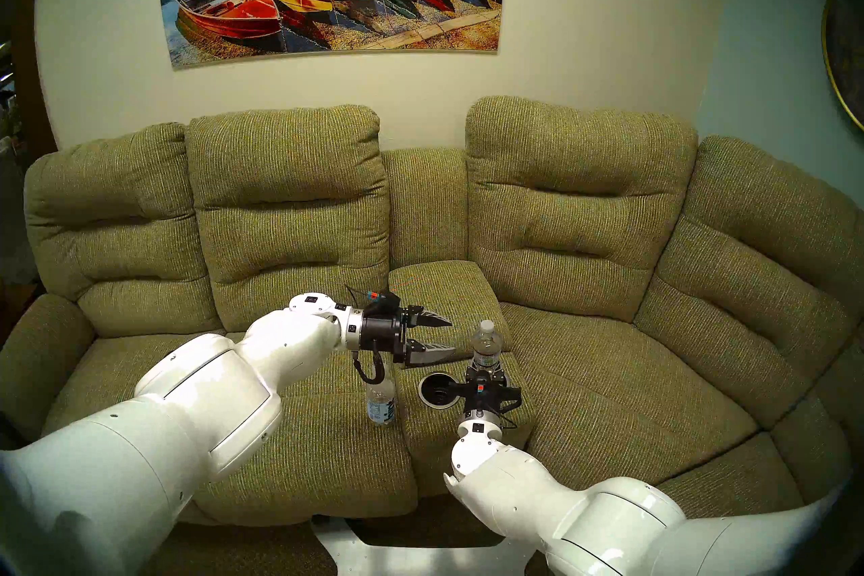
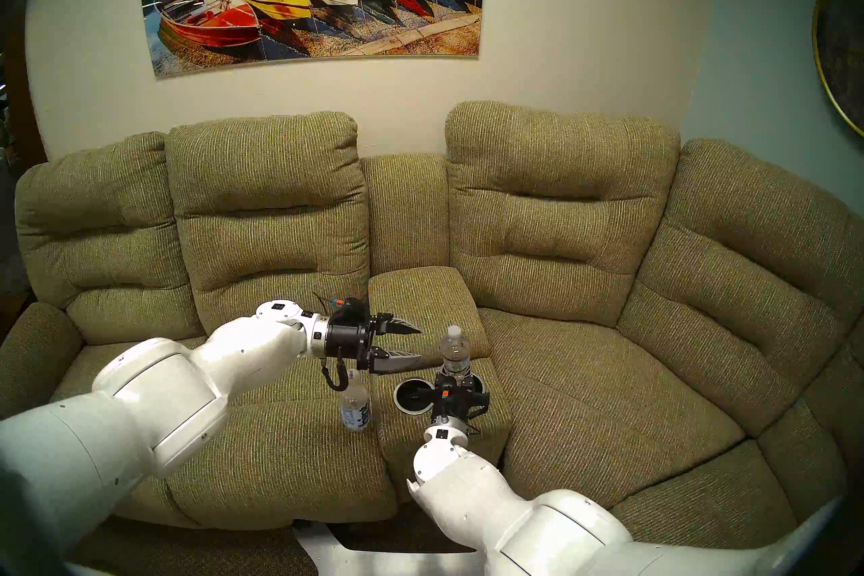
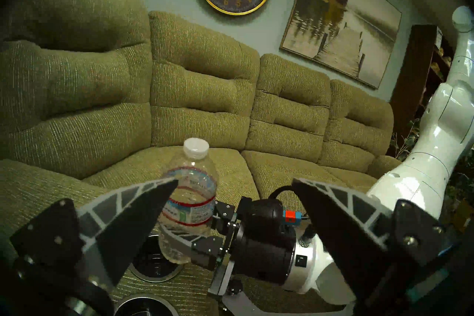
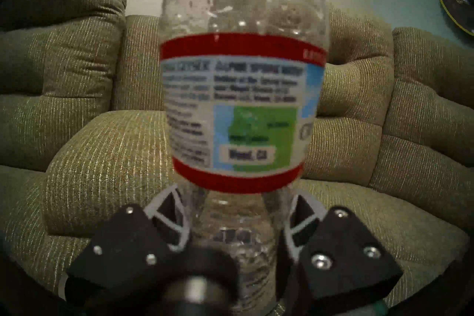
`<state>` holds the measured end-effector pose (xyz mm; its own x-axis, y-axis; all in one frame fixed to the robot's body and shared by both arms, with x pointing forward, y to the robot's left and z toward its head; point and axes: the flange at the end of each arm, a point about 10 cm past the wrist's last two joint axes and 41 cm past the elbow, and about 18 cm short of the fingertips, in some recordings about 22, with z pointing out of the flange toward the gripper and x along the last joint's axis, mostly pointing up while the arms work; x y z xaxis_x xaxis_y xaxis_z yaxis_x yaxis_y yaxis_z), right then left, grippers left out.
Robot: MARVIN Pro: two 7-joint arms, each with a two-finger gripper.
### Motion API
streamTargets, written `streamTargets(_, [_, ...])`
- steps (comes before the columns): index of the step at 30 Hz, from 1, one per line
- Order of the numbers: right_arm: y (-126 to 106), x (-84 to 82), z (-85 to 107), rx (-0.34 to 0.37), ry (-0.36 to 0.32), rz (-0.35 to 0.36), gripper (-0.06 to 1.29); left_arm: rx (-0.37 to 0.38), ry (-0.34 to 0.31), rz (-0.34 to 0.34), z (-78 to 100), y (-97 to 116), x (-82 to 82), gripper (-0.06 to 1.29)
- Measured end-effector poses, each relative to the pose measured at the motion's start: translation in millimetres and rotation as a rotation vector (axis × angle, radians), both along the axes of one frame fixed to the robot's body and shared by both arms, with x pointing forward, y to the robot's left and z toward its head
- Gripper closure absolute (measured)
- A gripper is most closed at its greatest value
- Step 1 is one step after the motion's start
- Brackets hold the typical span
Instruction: Put bottles into cup holders
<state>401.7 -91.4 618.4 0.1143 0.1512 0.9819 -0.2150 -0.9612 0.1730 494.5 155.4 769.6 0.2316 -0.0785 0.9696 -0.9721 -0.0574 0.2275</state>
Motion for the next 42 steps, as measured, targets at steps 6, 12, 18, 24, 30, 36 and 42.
streamTargets(6, [-1.9, -1.4, -2.9, 0.027, 0.019, -0.042, 0.78, -0.013, -0.039, 0.0, 6.7, 3.0, 2.9, 0.0])
streamTargets(12, [-1.3, -2.0, -3.8, 0.055, 0.031, -0.077, 0.78, -0.017, -0.064, 0.005, 9.4, 9.4, 3.7, 0.0])
streamTargets(18, [0.7, -1.0, -3.3, 0.078, 0.039, -0.1, 0.78, -0.017, -0.08, 0.008, 8.3, 16.3, 1.6, 0.0])
streamTargets(24, [3.5, 2.5, -1.1, 0.098, 0.043, -0.106, 0.78, -0.021, -0.095, 0.008, 7.6, 20.3, -0.5, 0.0])
streamTargets(30, [5.7, 8.2, 2.4, 0.115, 0.044, -0.103, 0.77, -0.028, -0.122, 0.026, 12.5, 26.5, 2.2, 0.0])
streamTargets(36, [5.0, 14.0, 5.1, 0.125, 0.048, -0.1, 0.75, -0.032, -0.143, 0.044, 16.5, 33.6, 4.3, 0.0])
streamTargets(42, [3.5, 17.2, 5.0, 0.129, 0.065, -0.098, 0.72, -0.034, -0.156, 0.052, 17.7, 37.2, 4.3, 0.0])
